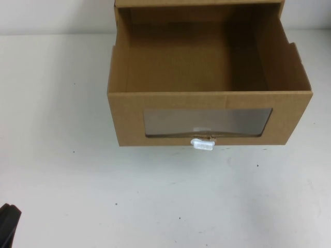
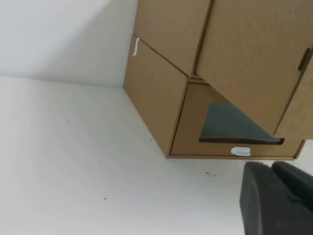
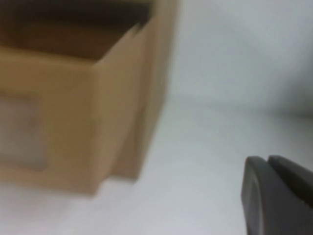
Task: Open the shoe box
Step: 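Pull the top drawer of the cardboard box fully open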
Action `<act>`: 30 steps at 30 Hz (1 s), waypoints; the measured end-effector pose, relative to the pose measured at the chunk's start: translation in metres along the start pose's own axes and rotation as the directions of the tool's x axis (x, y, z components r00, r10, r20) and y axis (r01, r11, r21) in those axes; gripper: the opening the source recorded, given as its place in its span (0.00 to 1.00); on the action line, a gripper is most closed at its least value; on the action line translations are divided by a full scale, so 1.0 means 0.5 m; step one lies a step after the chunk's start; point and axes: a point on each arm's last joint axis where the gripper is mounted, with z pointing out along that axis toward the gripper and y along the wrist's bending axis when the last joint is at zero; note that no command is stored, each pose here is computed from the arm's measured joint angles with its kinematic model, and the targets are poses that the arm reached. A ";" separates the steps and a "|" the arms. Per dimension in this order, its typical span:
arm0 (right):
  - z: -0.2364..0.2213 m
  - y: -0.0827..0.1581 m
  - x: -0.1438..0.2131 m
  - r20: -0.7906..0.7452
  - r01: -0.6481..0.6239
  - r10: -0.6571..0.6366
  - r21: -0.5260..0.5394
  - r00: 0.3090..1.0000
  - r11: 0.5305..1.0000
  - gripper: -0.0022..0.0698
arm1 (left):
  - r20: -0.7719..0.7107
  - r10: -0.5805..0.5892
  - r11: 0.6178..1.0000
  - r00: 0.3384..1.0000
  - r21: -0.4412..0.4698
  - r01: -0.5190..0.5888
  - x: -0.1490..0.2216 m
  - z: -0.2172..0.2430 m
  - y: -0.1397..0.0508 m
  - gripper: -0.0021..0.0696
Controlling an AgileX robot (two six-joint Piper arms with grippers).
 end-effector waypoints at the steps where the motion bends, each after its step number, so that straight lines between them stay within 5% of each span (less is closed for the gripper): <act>1: -0.007 -0.005 0.009 0.026 -0.013 0.012 0.041 1.000 0.999 0.00 | 0.000 0.000 1.000 1.000 0.000 0.000 0.000 0.000 0.000 0.03; 5: -0.034 -0.021 0.047 0.094 -0.054 0.037 0.190 0.995 0.980 0.00 | -0.001 0.000 1.000 1.000 0.000 0.000 0.000 0.000 0.000 0.03; 11: -0.057 -0.024 0.092 0.136 -0.107 0.073 0.259 0.988 0.960 0.00 | -0.002 0.000 1.000 1.000 0.001 0.000 0.000 0.000 0.000 0.03; 30: -0.042 -0.007 0.152 0.010 -0.174 0.175 0.185 0.984 0.967 0.00 | -0.003 0.000 1.000 1.000 0.001 0.000 0.001 0.000 0.000 0.03</act>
